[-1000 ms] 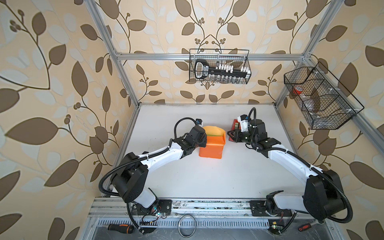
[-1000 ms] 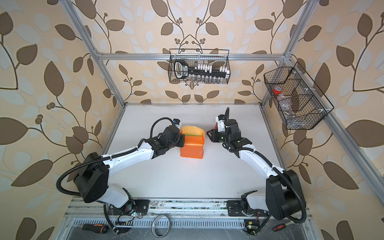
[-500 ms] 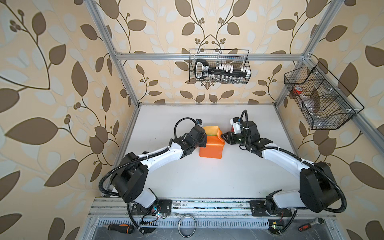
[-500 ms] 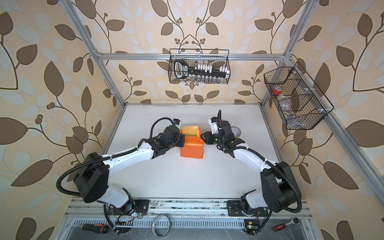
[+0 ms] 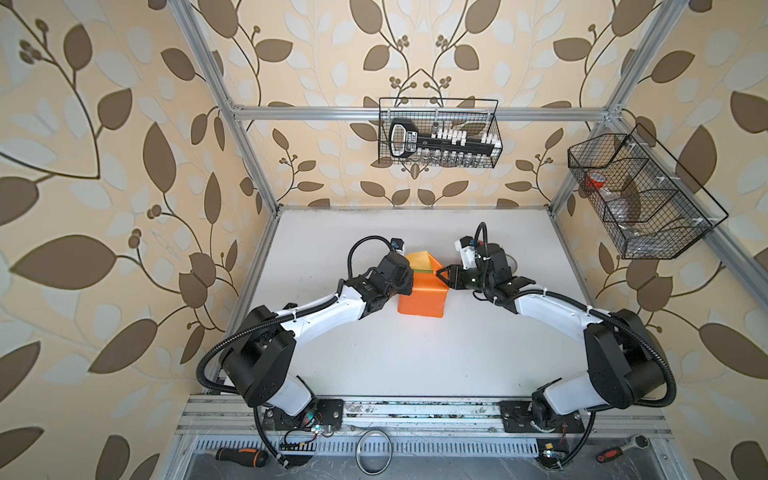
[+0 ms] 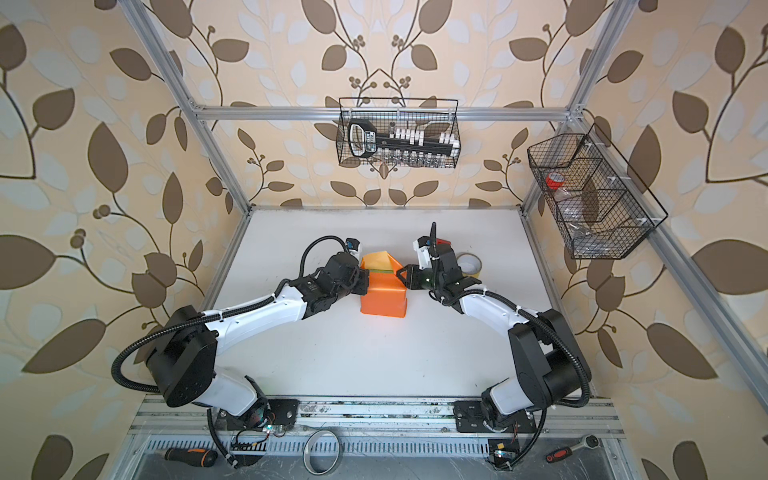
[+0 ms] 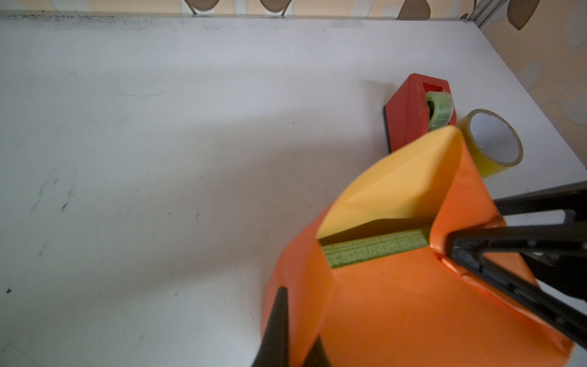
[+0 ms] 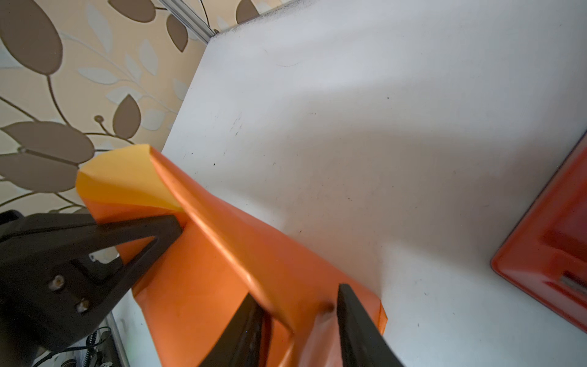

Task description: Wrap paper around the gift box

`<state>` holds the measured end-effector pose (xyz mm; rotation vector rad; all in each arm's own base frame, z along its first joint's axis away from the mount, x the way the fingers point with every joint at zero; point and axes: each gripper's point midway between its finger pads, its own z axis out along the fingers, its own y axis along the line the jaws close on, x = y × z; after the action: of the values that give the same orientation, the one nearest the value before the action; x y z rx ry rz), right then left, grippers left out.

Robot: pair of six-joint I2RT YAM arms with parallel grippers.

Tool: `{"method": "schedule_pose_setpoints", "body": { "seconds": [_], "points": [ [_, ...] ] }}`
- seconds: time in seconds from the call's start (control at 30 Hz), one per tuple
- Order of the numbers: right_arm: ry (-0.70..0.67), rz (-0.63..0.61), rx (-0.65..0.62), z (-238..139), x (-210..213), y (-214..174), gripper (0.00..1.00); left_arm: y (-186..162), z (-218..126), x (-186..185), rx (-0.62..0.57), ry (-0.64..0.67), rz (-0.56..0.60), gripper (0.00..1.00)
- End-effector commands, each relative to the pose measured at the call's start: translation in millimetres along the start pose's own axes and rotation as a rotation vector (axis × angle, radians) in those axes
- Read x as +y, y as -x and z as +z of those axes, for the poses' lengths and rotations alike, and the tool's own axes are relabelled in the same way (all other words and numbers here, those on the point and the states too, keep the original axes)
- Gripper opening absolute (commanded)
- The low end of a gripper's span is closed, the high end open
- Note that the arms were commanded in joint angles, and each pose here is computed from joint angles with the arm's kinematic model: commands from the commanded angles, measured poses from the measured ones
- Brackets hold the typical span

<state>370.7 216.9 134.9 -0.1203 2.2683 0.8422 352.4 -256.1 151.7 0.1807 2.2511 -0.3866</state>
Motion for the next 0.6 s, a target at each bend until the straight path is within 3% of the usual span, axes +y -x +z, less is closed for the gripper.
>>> {"method": "schedule_pose_setpoints", "body": {
  "seconds": [0.0,0.37,0.57],
  "points": [
    [0.054,0.051,0.000,6,1,-6,0.43,-17,-2,-1,0.047,-0.012,0.004,0.00],
    [0.154,0.097,-0.013,-35,3,-3,0.59,-15,-3,-1,0.040,-0.012,0.009,0.00],
    [0.120,0.102,-0.017,-42,-14,-10,0.40,-15,-1,-2,0.042,-0.015,0.008,0.00]
  ]
}}
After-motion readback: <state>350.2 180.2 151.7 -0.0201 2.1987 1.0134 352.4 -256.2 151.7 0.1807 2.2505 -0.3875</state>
